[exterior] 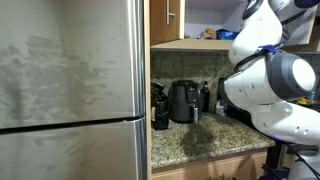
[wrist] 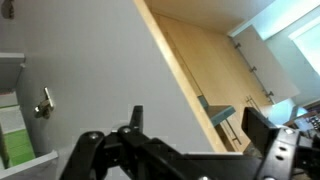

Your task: Put the can in the cabinet, then close the right cabinet door, then move the salt bottle towards you

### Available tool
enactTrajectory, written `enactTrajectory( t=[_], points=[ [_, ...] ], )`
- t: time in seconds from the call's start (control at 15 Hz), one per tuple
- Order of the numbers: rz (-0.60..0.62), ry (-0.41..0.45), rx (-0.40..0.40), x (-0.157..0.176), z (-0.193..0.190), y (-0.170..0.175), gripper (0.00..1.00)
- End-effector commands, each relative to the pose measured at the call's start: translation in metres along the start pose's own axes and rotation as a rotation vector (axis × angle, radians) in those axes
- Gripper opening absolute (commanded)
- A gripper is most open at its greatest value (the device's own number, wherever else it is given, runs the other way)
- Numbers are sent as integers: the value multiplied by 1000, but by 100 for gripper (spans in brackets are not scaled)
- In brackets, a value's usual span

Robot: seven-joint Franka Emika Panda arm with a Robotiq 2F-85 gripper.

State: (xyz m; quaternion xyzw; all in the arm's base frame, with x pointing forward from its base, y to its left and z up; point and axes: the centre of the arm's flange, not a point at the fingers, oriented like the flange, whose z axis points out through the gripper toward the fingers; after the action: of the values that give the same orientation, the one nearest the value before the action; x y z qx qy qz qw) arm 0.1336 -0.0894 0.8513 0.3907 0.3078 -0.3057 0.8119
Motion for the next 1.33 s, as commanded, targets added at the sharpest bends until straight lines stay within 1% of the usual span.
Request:
enactTrajectory(
  t=[0.0,0.07,0.13,0.2,0.27,0.47,0.73,0.93,1.07,1.27],
  points=[
    [-7,-101,165,-24,-20,41,100],
    [-15,-140,198,-24,-23,37,100],
    [-22,-117,165,-24,-26,33,100],
    [-36,-29,90,-26,-29,34,100],
    [-22,29,46,-25,-29,34,100],
    [26,127,-82,-28,-30,41,100],
    [126,279,-217,-35,-39,50,100],
    [196,366,-309,-33,-40,51,100],
    [239,409,-360,-32,-42,53,100],
    [294,473,-499,-34,-46,55,100]
  ],
)
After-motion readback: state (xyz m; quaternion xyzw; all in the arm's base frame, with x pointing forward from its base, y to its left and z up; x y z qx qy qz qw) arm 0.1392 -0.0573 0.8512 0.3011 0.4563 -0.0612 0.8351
